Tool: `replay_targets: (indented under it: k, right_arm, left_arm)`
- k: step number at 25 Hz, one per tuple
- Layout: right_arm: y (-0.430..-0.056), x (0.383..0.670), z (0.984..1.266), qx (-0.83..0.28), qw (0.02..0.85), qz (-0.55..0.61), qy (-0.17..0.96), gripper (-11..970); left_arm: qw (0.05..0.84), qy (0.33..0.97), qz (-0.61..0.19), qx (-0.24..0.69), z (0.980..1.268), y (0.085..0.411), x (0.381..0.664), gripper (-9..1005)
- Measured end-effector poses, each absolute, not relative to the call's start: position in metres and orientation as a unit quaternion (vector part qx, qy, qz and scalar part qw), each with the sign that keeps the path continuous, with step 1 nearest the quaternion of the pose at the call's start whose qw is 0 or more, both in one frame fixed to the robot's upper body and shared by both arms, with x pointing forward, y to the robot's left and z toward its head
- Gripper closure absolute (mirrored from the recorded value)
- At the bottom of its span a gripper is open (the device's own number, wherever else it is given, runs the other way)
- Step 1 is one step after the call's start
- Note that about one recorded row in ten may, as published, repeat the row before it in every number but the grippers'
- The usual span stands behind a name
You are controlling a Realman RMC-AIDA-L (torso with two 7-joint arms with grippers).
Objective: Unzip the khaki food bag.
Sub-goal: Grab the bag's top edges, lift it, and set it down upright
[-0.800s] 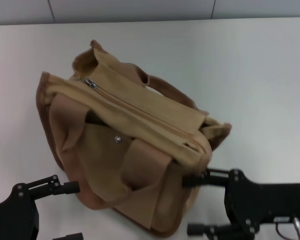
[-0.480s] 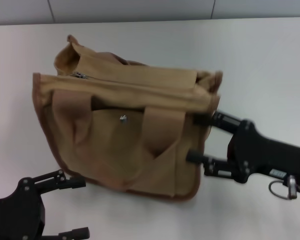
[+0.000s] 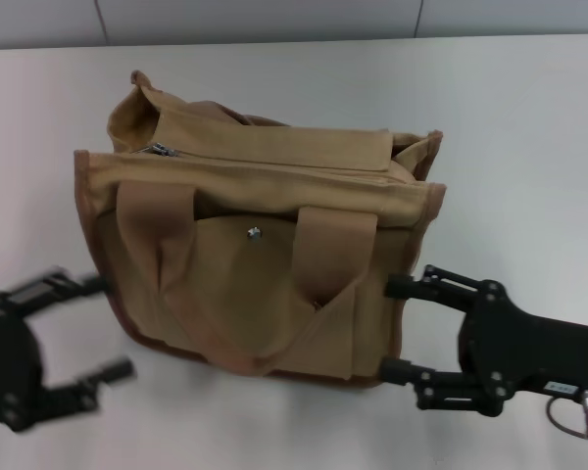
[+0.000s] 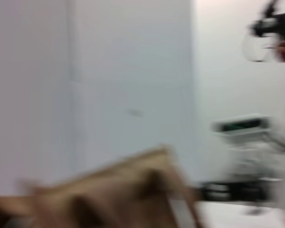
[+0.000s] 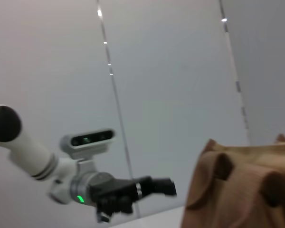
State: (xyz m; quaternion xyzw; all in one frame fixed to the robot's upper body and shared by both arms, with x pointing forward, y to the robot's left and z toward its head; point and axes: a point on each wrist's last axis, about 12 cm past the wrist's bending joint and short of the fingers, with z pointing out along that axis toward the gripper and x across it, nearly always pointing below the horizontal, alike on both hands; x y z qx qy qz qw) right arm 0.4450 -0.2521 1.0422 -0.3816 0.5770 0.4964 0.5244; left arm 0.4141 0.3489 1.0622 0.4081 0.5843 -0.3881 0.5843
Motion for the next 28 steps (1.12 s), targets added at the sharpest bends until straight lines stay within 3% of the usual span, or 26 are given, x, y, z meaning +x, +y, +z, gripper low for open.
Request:
replay_targets:
  k: [2, 5, 15, 20, 25, 27, 28]
  right_arm:
    - [-0.265, 0.438, 1.041, -0.365, 0.547, 0.474, 0.586, 122]
    - [-0.272, 0.432, 1.041, -0.355, 0.561, 0.465, 0.586, 125]
    - [-0.276, 0.431, 1.043, -0.345, 0.574, 0.46, 0.583, 134]
    - [-0.279, 0.431, 1.046, -0.337, 0.587, 0.459, 0.576, 139]
    - [-0.288, 0.43, 1.053, -0.312, 0.621, 0.452, 0.56, 144]
    - [-0.294, 0.428, 1.058, -0.293, 0.644, 0.445, 0.549, 145]
    - [-0.298, 0.427, 1.06, -0.282, 0.656, 0.441, 0.544, 146]
  left_arm:
    - [0.635, 0.606, -0.314, 0.362, 1.06, 0.364, 0.412, 202]
    - [0.654, 0.618, -0.27, 0.342, 1.054, 0.361, 0.418, 206]
    - [0.634, 0.61, -0.283, 0.382, 1.042, 0.314, 0.452, 222]
    - [0.64, 0.618, -0.288, 0.353, 1.036, 0.303, 0.46, 231]
    - [0.648, 0.623, -0.274, 0.34, 1.031, 0.298, 0.462, 323]
    - [0.649, 0.625, -0.272, 0.339, 1.03, 0.297, 0.462, 491]
    - [0.649, 0.625, -0.272, 0.339, 1.03, 0.297, 0.462, 511]
